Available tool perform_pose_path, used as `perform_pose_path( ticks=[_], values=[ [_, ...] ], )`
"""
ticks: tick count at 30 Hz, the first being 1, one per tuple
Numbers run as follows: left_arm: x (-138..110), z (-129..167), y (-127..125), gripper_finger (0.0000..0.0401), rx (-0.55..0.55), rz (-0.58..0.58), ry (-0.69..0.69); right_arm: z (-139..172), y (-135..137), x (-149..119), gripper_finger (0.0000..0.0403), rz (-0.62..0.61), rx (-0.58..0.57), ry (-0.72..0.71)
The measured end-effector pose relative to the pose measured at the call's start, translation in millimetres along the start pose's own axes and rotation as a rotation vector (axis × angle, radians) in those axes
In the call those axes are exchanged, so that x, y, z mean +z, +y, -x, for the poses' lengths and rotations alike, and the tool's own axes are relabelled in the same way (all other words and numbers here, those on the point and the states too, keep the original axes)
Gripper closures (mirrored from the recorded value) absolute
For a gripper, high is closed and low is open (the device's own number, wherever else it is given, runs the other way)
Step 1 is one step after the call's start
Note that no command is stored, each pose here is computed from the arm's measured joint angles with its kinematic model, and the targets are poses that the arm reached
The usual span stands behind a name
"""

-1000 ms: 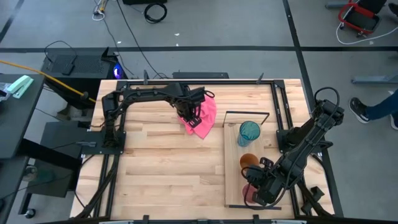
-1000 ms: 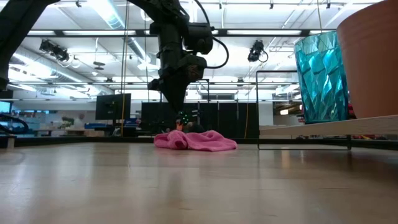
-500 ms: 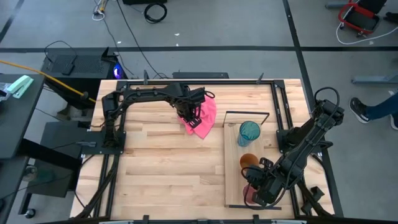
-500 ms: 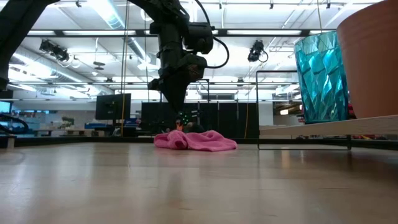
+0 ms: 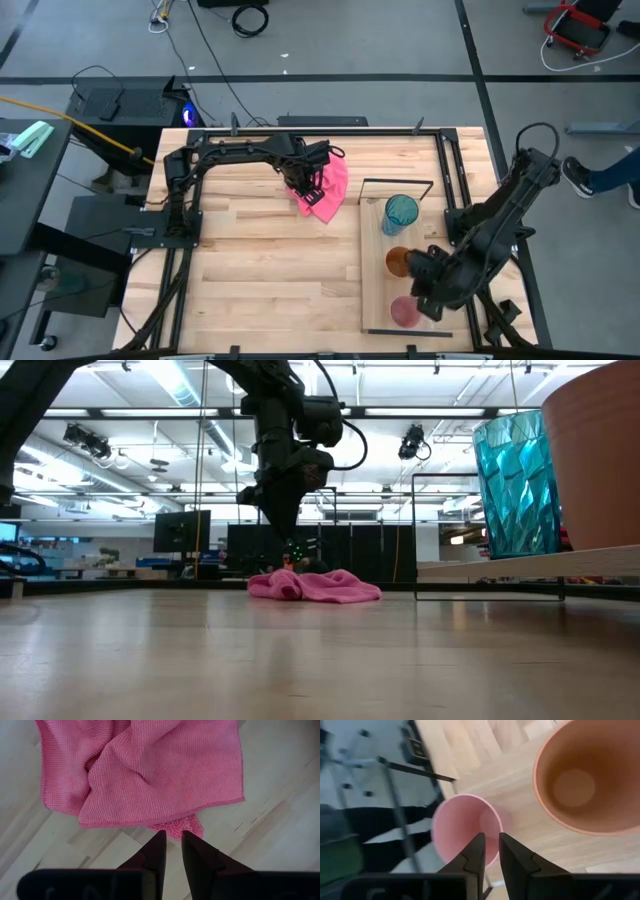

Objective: Stack small to large cups/mugs on shelf
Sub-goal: Return to Home Position

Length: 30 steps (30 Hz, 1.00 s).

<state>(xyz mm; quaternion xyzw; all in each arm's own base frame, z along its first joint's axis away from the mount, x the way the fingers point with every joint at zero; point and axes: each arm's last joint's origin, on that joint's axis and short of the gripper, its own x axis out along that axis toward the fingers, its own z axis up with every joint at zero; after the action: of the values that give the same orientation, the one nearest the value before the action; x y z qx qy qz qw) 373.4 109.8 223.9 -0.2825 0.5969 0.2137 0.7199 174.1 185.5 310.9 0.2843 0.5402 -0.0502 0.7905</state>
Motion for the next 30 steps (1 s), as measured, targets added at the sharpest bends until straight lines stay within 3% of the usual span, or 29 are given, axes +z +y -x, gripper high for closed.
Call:
perform_pose_path(
  ticks=[9,14,21,25,28,30],
  values=[
    [-8.9,17.7,-3.4,0.0326,-0.005,0.039,-0.008,66.0,-24.3,5.5,0.0341,-0.032,0.216,-0.182],
    [-28.7,70.2,-11.3,0.0334,-0.07,-0.007,-0.131,98.3,-31.1,0.1,0.0341,0.083,0.383,-0.28],
    [-80.6,166.1,-13.0,0.0339,-0.113,-0.067,-0.469,131.6,-50.5,-4.7,0.0341,0.147,0.537,-0.31],
    [-117.3,209.9,-9.0,0.0334,-0.163,-0.104,-0.626,138.5,-55.3,-6.3,0.0341,0.175,0.56,-0.335],
    [-142.8,233.1,-2.2,0.033,-0.2,-0.189,-0.689,141.4,-53.1,-3.6,0.0341,0.258,0.546,-0.442],
    [-158.2,244.4,0.1,0.0328,-0.265,-0.14,-0.708,146.5,-49.3,-0.6,0.0341,0.299,0.567,-0.532]
  ],
)
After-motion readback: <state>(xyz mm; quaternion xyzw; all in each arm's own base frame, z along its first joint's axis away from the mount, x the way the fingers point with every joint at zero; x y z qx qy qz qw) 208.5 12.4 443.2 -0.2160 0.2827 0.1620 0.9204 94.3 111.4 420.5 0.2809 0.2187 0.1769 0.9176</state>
